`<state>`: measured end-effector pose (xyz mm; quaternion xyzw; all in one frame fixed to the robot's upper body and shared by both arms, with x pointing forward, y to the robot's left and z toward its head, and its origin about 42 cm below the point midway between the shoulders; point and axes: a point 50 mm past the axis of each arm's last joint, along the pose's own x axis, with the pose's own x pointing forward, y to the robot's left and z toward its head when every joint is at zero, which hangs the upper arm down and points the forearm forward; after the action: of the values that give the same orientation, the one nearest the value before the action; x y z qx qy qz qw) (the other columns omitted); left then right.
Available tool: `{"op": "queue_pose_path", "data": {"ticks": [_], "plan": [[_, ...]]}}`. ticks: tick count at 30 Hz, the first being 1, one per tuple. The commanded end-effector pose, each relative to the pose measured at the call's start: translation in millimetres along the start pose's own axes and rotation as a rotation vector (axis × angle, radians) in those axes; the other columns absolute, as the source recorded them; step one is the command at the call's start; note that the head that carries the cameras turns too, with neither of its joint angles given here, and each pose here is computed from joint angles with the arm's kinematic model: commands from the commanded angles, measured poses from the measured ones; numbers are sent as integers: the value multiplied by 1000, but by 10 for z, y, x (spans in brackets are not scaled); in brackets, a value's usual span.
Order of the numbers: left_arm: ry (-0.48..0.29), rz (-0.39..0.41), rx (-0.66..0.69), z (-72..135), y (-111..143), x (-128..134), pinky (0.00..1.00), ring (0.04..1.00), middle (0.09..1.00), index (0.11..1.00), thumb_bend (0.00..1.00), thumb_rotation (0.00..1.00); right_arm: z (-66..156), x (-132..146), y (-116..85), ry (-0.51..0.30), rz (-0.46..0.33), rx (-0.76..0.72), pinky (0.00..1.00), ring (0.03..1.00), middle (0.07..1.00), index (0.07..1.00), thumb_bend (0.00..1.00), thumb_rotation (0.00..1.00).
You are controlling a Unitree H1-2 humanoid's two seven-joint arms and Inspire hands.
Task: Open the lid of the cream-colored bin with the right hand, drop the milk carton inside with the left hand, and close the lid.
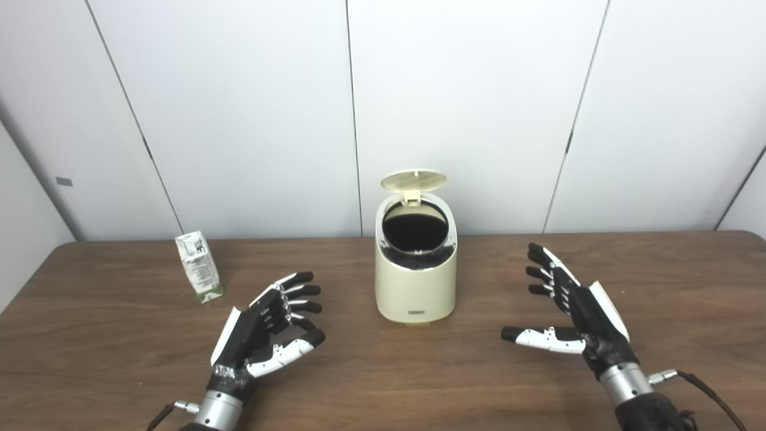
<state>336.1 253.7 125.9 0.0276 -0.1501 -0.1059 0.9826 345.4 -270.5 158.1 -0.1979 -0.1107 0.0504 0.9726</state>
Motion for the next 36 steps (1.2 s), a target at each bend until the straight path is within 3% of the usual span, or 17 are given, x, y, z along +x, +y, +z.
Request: {"op": "queue_pose_path", "data": {"ticks": [1, 3, 6, 8, 9, 11, 12, 15, 20, 25, 29, 36], "plan": [[-61, 3, 11, 127, -14, 78, 532, 674, 759, 839, 765, 194, 142, 69, -106, -98, -12, -28, 759, 876, 933, 929, 807, 206], [-59, -1, 19, 87, -66, 71, 536, 679, 761, 835, 769, 208, 106, 53, -117, -102, -7, 0, 786, 896, 941, 939, 809, 233], [-42, 0, -18, -20, -160, 68, 562, 692, 761, 828, 797, 198, 50, 30, -139, -93, -5, 23, 878, 934, 965, 966, 789, 176], [-37, -4, -29, -76, -228, 84, 574, 694, 764, 834, 807, 186, 73, 19, -147, -77, -4, 26, 872, 928, 965, 967, 786, 163], [-39, -6, -27, -81, -262, 96, 583, 689, 766, 838, 800, 165, 94, 18, -146, -66, -7, 23, 803, 893, 947, 943, 814, 198], [-43, -3, -19, -71, -307, 110, 583, 688, 767, 840, 798, 158, 137, 18, -141, -60, -8, 1, 772, 873, 935, 930, 821, 202], [-47, 1, -9, -65, -315, 113, 584, 693, 776, 845, 821, 193, 148, 22, -139, -64, -9, -15, 660, 828, 909, 910, 875, 318], [-82, 16, 67, -10, -266, 114, 596, 711, 799, 850, 820, 186, 163, 36, -143, -81, -10, -43, 564, 791, 890, 892, 940, 411], [-162, 17, 181, 313, -10, 189, 610, 723, 801, 843, 819, 109, 187, 57, -176, -81, -5, -54, 475, 739, 860, 848, 999, 493], [-223, 21, 291, 691, 305, 286, 604, 720, 795, 840, 802, 126, 193, 79, -199, -76, -9, -58, 433, 716, 835, 822, 1000, 514], [-232, 28, 369, 932, 539, 340, 589, 713, 797, 843, 796, 130, 195, 85, -218, -73, -10, -59, 407, 705, 833, 813, 1000, 527], [-238, 74, 442, 1176, 838, 410, 602, 713, 787, 833, 796, 82, 201, 107, -246, -71, -5, -68, 372, 676, 816, 798, 1000, 546]]}}
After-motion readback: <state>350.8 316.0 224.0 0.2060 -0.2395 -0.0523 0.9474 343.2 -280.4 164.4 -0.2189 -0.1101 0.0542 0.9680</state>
